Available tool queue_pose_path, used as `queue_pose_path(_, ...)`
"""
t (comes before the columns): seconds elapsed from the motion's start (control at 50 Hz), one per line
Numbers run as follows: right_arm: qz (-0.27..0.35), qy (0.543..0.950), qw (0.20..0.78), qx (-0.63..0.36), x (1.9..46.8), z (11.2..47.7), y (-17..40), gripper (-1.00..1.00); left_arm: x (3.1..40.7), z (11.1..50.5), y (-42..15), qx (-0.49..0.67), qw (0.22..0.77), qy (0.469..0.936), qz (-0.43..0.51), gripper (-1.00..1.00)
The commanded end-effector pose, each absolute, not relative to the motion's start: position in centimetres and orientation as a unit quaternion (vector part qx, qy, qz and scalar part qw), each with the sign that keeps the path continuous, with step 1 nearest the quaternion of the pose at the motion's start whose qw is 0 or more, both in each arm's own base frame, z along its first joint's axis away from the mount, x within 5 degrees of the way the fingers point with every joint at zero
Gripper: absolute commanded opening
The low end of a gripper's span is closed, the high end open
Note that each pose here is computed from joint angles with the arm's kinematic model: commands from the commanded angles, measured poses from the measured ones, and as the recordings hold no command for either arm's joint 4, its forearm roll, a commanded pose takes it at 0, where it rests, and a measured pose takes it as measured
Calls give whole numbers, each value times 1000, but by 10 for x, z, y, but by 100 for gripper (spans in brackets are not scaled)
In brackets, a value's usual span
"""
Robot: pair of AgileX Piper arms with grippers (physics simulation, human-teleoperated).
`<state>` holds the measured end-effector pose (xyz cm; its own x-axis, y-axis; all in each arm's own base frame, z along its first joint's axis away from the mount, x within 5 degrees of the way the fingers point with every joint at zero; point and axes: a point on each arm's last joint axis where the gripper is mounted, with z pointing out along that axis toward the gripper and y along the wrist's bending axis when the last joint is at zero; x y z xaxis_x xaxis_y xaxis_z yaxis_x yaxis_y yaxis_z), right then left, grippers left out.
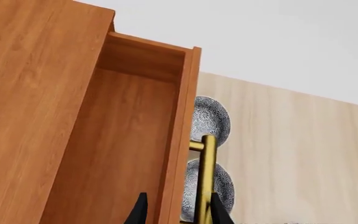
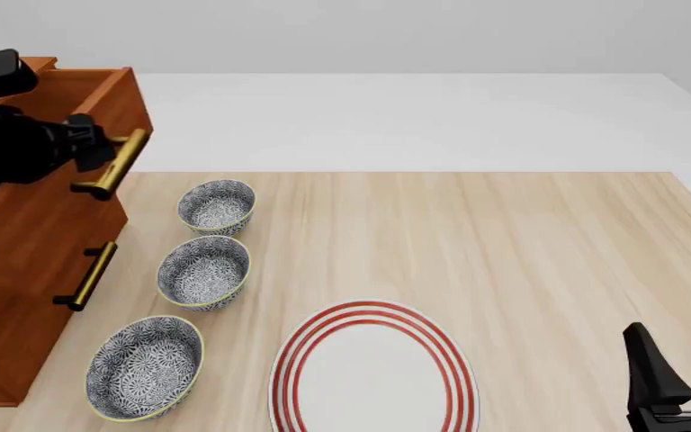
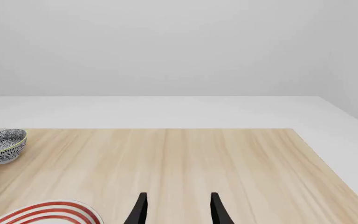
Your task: Open the top drawer of the cabinet.
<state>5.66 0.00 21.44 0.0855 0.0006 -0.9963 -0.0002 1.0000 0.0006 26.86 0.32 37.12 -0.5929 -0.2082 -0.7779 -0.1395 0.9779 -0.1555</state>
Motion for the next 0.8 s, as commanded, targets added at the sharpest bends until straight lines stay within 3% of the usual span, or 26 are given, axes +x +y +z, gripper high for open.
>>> queue_pose_path(0.02, 0, 676, 737, 0, 57, 214, 0, 100, 284, 339, -8, -91, 393, 914, -50, 100)
queue_pose_path(0.8, 0, 676, 737, 0, 57, 214, 0, 100, 291, 332, -29, -64, 387, 917, -66, 100)
